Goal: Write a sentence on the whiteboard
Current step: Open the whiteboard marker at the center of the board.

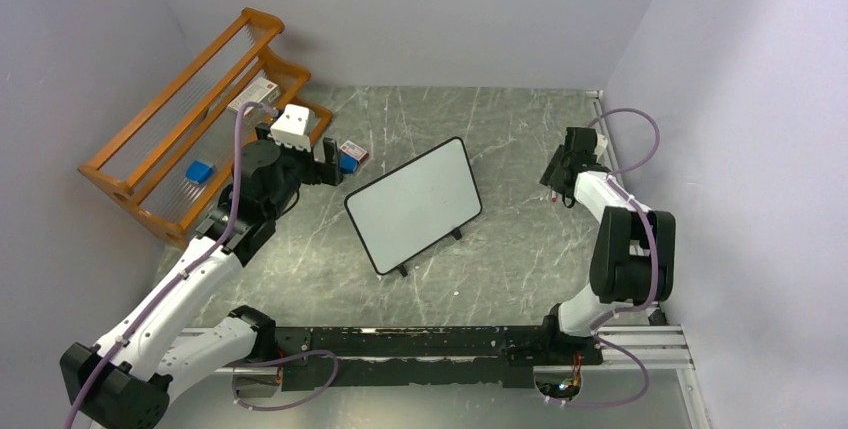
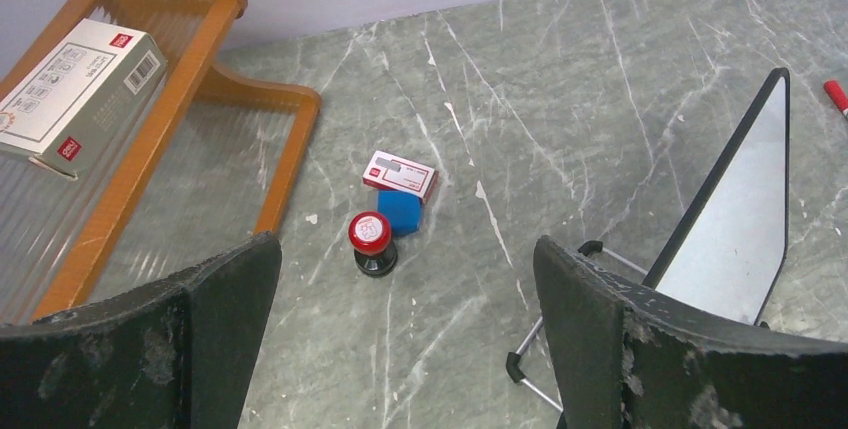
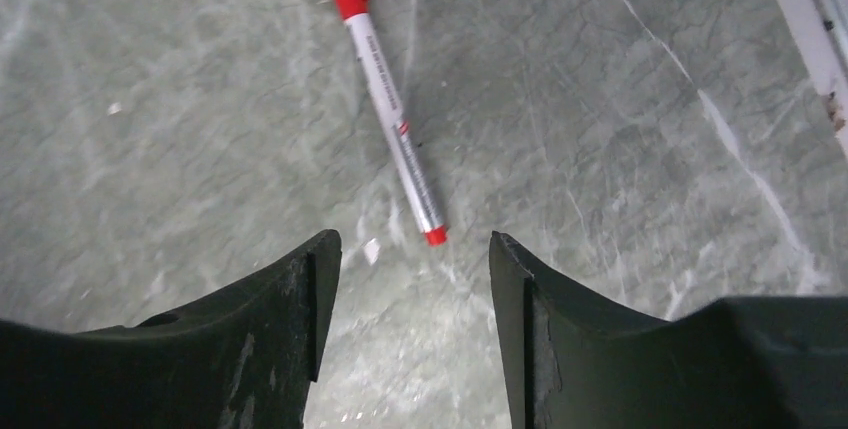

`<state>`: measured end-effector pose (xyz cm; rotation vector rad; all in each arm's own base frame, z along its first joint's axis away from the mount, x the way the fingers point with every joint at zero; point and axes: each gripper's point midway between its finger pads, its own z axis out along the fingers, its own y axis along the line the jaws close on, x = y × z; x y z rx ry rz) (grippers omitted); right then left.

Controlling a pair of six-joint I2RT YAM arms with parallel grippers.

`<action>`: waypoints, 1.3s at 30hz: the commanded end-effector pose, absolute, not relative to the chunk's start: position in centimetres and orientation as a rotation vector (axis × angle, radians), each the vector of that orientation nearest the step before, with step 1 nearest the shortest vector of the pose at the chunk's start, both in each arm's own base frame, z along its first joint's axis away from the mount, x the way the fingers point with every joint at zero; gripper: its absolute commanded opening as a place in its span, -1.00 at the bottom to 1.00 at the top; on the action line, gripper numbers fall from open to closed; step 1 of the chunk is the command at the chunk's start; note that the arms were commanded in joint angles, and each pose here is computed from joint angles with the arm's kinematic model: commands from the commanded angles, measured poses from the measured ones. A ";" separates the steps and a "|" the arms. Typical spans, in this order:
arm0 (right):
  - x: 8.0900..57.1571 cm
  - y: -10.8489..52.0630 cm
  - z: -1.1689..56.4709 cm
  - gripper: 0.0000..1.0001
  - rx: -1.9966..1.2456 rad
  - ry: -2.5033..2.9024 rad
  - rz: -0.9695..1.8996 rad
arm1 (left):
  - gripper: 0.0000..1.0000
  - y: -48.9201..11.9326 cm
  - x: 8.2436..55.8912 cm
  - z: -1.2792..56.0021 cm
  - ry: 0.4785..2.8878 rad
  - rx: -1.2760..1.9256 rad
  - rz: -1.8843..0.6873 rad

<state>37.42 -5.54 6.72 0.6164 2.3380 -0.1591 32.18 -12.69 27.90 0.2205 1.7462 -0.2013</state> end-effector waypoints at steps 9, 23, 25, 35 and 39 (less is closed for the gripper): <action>41.0 -7.4 2.2 -0.12 0.649 2.400 -0.119 | 1.00 -12.0 32.4 28.6 1.689 0.203 -0.174; 41.3 -6.1 0.1 -0.83 0.616 2.511 -0.063 | 1.00 -12.2 33.0 26.6 1.738 0.217 -0.154; 41.3 -5.3 0.7 -0.94 0.597 2.495 -0.047 | 1.00 -12.5 32.9 26.4 1.742 0.225 -0.169; 40.6 -2.6 8.7 -1.00 0.487 2.347 0.029 | 1.00 -13.2 31.9 28.8 1.691 0.233 -0.252; 39.3 -0.3 12.5 -1.00 0.401 2.287 0.101 | 1.00 -13.7 31.5 30.0 1.703 0.196 -0.316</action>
